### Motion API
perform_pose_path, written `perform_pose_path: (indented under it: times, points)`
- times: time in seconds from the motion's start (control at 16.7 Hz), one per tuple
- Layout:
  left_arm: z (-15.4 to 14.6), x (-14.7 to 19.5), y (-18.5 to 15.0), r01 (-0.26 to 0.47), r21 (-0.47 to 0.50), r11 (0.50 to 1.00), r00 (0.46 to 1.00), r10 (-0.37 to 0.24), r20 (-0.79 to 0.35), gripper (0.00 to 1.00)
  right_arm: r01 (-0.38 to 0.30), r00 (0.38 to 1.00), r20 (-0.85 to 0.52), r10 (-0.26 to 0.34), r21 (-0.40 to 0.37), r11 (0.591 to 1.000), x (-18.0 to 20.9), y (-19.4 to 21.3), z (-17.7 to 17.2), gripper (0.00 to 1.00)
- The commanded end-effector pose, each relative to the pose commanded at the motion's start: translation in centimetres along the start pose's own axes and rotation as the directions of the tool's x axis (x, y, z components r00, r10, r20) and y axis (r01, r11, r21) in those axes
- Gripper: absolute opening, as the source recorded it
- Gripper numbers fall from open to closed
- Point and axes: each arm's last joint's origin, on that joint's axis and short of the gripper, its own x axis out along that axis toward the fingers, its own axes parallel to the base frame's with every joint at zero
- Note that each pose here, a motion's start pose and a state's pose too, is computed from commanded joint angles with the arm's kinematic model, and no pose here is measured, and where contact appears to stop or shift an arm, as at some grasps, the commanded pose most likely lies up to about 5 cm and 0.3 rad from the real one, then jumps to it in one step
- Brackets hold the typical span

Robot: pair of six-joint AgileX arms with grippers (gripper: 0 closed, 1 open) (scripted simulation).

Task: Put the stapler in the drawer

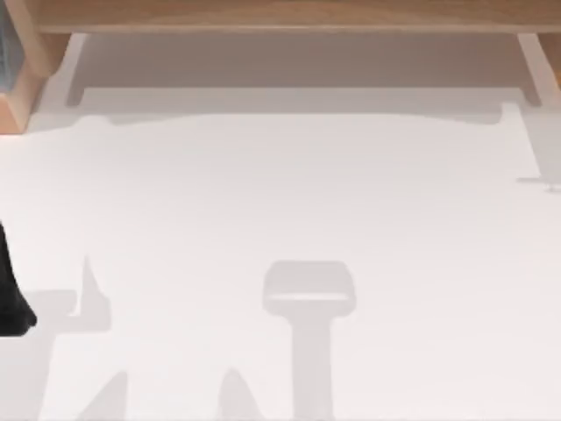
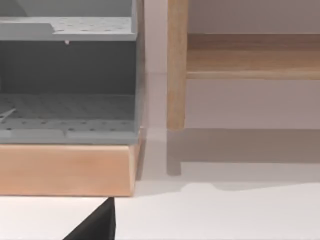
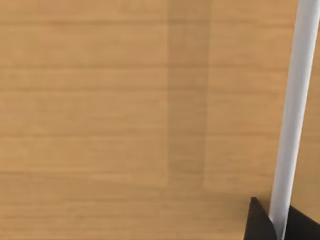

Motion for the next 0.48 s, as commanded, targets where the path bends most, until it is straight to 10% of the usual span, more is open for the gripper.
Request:
perform_pose_path:
  times: [0.48]
  points:
    - [0.00, 0.00, 0.00, 0.000, 0.000, 1.000, 1.000, 0.000, 0.000, 1.00, -0.014, 1.000, 0.004, 0.014, 0.011, 1.000, 1.19, 0.36, 0.13, 0.00]
